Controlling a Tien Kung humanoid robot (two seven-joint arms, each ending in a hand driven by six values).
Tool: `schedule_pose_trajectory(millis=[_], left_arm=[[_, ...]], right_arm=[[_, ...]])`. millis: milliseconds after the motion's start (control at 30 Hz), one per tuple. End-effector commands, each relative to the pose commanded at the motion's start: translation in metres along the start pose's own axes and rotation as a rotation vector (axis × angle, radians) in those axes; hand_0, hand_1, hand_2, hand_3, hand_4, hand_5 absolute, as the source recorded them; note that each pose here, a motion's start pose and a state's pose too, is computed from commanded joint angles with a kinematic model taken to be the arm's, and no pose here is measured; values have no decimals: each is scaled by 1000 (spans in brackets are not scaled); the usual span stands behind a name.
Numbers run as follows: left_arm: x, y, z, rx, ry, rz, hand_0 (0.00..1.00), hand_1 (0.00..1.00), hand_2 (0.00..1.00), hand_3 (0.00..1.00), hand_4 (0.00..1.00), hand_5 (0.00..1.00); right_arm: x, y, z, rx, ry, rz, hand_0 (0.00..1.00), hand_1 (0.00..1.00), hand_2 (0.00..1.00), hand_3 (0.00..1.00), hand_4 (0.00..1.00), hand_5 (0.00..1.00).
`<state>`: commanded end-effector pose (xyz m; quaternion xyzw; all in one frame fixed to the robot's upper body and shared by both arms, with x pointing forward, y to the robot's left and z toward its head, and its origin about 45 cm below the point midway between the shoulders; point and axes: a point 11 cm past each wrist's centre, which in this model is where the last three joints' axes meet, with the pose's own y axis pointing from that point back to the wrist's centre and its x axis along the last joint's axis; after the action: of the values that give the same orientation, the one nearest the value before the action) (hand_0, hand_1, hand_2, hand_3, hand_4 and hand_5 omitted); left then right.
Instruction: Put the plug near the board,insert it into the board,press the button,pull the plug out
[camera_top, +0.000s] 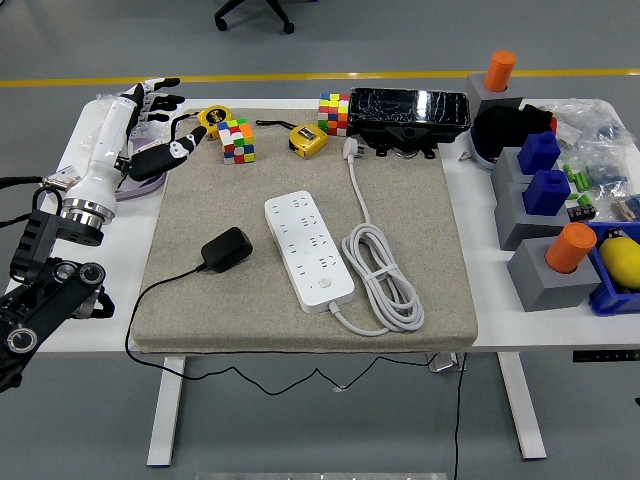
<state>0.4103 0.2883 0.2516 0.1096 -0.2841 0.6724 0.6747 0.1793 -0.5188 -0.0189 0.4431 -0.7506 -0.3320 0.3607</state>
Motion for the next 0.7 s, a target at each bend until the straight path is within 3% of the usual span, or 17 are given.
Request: schedule_pose_trajectory(millis=[300,700], left_arm=[[7,-10,15,-42,2,14,591,682,681,772,808,258],[-1,-5,11,-22,3,-13,593,681,677,767,806,262]], right_arm=[[-8,-1,-21,36,33,-18,537,626,613,550,887,413],[-4,-1,-22,31,57,-12,537,626,616,550,888,415]])
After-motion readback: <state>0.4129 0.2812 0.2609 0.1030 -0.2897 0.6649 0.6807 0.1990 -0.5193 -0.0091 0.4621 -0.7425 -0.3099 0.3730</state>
